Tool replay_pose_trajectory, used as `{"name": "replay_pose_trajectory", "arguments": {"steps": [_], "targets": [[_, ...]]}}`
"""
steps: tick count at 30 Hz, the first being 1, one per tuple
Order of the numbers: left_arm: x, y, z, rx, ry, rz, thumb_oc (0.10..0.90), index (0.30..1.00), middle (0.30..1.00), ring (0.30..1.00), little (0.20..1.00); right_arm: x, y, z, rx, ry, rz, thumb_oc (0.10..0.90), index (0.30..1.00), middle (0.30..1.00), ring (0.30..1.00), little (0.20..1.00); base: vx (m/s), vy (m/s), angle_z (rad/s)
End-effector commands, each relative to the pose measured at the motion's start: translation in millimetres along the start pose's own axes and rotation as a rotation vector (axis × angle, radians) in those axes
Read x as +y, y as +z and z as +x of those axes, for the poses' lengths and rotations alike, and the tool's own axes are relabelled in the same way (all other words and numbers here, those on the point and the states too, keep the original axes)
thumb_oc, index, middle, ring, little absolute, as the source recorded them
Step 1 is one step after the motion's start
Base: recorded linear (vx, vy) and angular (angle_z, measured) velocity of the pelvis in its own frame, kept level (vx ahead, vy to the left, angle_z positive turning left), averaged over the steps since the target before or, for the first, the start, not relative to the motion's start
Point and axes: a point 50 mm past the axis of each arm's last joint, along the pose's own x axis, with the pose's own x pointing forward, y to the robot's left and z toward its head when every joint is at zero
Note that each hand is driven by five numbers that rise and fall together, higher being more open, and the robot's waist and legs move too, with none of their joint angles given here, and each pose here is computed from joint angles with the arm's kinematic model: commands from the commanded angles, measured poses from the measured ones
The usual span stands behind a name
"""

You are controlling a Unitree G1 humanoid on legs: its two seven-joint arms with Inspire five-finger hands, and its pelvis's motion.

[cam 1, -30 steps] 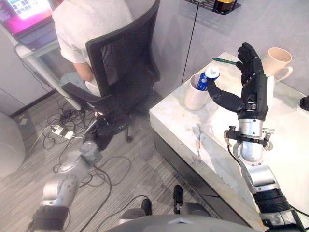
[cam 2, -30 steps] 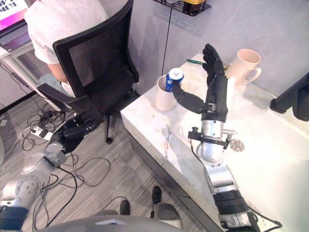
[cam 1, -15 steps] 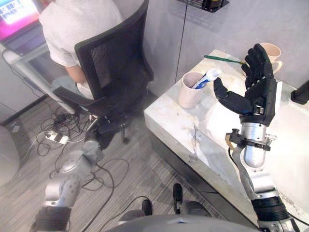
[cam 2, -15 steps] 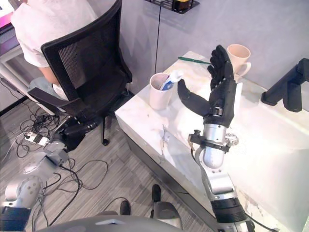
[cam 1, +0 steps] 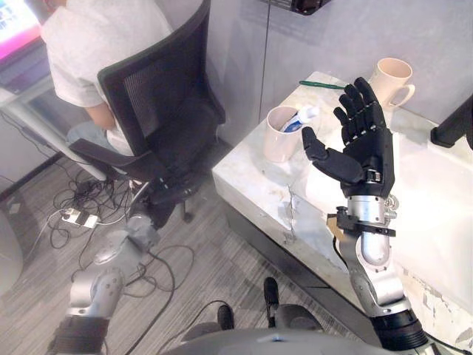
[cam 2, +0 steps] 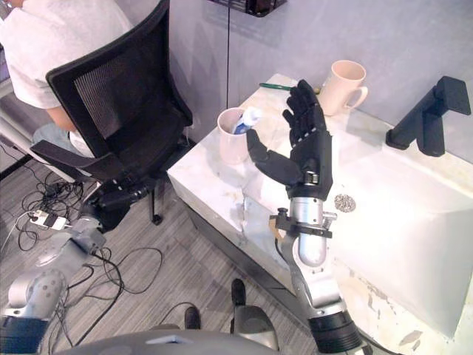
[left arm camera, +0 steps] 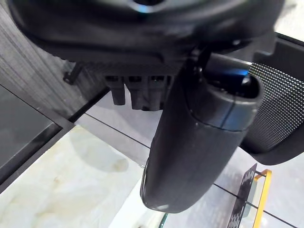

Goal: Organize the bathroom.

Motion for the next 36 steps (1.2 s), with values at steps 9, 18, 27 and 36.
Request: {"name": "replay_pose_trajectory", "arguments": {"steps": [9,18,27,36], "targets": [[-11.4,51.1,-4.2,-0.278,-0.009,-0.016,0.800,0.900,0.900,0.900,0.900,-1.0,87.2,13.8,-0.534,-0.017,0.029,0.800,0.900,0.900,0.900,0.900,-0.14,-0.019,-0.41],[7.4,72.4,-8.9,-0.563,0.383,-0.096,0.800,0.900,0.900,0.900,0.900,-7.8,143.7,15.9,-0.929,-0.044,-0.033,0.800,0.900,0.900,0.900,0.900,-0.14,0.083,-0.49],[30.7,111.8,-29.7,-0.869,0.771,-0.099,0.800,0.900,0.900,0.900,0.900,-42.9,180.2,33.6,-1.229,-0.409,-0.403,0.800,0.900,0.900,0.900,0.900,-0.11,0.338,-0.53],[58.4,81.7,-55.9,-0.928,1.157,-0.131,0.800,0.900,0.900,0.900,0.900,-126.7,177.6,8.9,-1.109,-1.039,-0.699,0.800,0.900,0.900,0.900,0.900,-0.12,0.353,-0.02]]}}
